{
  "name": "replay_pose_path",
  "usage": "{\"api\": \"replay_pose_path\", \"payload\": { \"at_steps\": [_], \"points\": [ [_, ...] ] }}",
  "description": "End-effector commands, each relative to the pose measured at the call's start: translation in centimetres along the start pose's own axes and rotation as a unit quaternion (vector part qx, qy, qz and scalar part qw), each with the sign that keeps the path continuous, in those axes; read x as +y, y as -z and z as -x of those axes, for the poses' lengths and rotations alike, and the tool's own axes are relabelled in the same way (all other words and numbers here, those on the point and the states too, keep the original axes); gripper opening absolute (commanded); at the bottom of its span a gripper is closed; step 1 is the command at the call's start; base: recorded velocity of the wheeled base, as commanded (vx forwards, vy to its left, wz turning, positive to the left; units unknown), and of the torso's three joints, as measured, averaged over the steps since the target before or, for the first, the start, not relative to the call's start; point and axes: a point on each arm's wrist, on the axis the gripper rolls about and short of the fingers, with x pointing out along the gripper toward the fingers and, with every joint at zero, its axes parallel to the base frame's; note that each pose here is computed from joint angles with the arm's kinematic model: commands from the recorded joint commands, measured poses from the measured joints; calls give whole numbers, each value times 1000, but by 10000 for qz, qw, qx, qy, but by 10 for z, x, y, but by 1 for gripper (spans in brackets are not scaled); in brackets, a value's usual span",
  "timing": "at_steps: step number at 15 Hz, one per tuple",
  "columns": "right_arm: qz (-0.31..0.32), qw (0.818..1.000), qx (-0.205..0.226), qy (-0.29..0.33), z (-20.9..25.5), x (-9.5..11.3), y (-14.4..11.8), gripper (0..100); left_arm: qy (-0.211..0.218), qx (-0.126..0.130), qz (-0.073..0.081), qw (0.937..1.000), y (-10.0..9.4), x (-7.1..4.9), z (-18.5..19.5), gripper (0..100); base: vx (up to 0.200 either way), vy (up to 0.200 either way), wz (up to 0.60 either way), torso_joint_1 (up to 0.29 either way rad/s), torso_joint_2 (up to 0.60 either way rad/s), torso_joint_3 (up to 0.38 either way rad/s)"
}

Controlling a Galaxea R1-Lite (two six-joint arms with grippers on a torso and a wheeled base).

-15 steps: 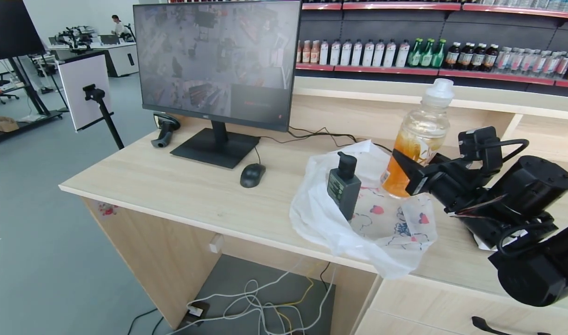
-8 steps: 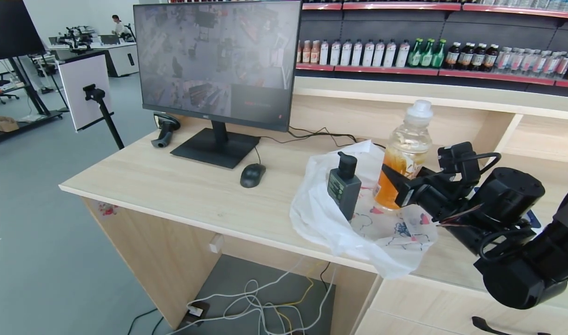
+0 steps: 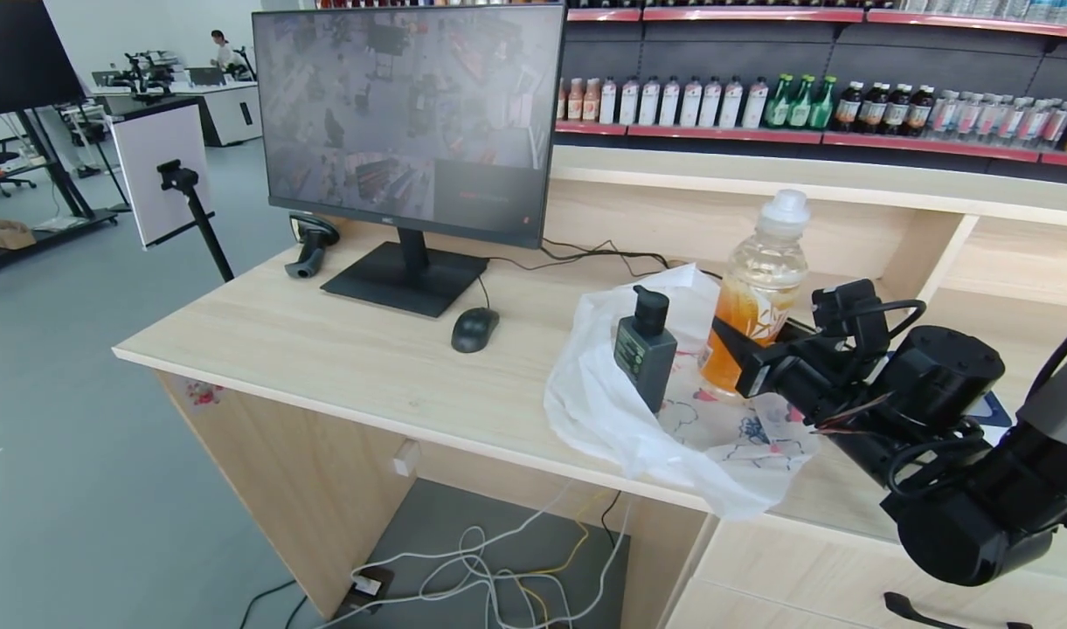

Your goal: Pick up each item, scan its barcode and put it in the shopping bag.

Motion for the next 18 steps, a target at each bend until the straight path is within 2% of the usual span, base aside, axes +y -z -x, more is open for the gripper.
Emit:
{"api": "replay_pose_path", "payload": {
  "at_steps": [1, 4, 5, 14, 18],
  "points": [
    [-9, 9999, 111, -14, 0, 1, 5, 0, -1, -3, 0, 10000, 0, 0, 0, 100, 0, 0, 0, 0, 0, 0],
    [-13, 9999, 156, -18, 1, 1, 7, 0, -1, -3, 8, 10000, 0, 0, 0, 100, 0, 0, 0, 0, 0, 0],
    [-17, 9998, 202, -22, 2, 1, 9, 100, -1, -3, 8, 10000, 0, 0, 0, 100, 0, 0, 0, 0, 0, 0],
    [21, 9999, -101, 18, 22, 0, -20, 100, -1, -3, 0, 10000, 0, 0, 0, 100, 0, 0, 0, 0, 0, 0],
    [38, 9996, -255, 98, 54, -3, -43, 100, -1, -3, 0, 10000, 0, 0, 0, 100, 0, 0, 0, 0, 0, 0]
  ]
}}
